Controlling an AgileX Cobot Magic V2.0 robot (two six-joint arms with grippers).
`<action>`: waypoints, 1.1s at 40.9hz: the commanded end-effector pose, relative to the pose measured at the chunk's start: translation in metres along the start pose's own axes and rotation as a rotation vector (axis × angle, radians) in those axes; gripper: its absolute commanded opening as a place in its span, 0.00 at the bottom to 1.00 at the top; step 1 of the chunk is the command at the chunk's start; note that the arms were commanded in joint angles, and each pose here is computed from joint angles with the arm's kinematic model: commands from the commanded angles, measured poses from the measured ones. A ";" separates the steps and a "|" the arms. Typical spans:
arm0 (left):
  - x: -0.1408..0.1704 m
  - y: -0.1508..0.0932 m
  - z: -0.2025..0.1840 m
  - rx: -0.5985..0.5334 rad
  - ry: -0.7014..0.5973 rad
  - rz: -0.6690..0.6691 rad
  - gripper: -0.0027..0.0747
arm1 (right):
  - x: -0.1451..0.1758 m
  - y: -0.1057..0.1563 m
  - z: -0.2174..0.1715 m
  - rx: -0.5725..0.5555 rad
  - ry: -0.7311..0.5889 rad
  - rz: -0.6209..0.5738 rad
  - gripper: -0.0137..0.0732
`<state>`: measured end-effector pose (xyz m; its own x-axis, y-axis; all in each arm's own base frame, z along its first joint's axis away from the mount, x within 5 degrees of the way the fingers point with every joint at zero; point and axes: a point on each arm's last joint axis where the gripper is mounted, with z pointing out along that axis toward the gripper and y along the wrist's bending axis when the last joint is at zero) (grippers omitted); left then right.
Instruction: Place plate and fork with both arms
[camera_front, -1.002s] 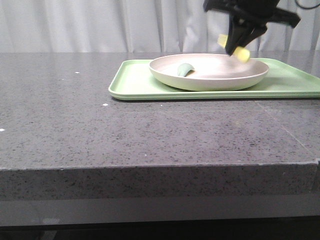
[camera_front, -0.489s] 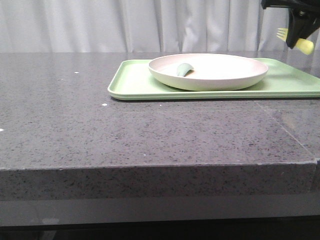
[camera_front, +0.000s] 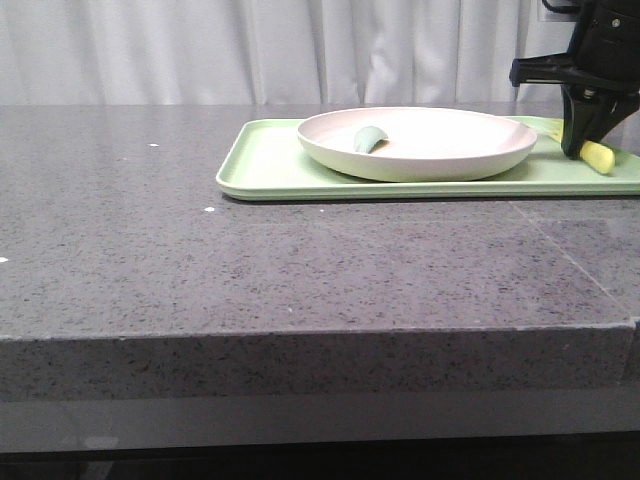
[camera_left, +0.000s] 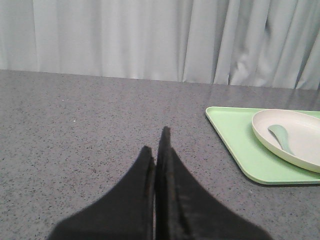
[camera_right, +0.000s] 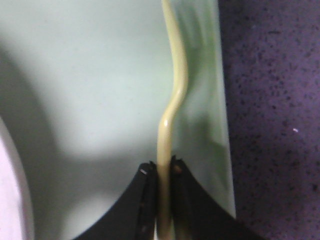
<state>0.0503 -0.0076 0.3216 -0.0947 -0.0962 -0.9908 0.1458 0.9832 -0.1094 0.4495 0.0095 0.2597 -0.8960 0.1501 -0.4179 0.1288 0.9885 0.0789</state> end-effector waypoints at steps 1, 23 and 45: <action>-0.015 -0.002 -0.002 0.011 -0.098 -0.001 0.01 | -0.011 0.000 -0.032 -0.010 -0.100 -0.010 0.40; -0.015 -0.002 -0.002 0.011 -0.098 -0.001 0.01 | -0.004 0.001 -0.125 -0.041 -0.249 -0.019 0.53; -0.015 -0.002 -0.002 0.011 -0.098 -0.001 0.01 | 0.053 0.000 -0.227 -0.070 -0.389 -0.099 0.08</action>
<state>0.0503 -0.0076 0.3216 -0.0947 -0.0962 -0.9908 0.1458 0.9832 -0.1094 0.3353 0.0105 0.4149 -0.7660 0.1060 -0.6340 0.0612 0.9939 0.0922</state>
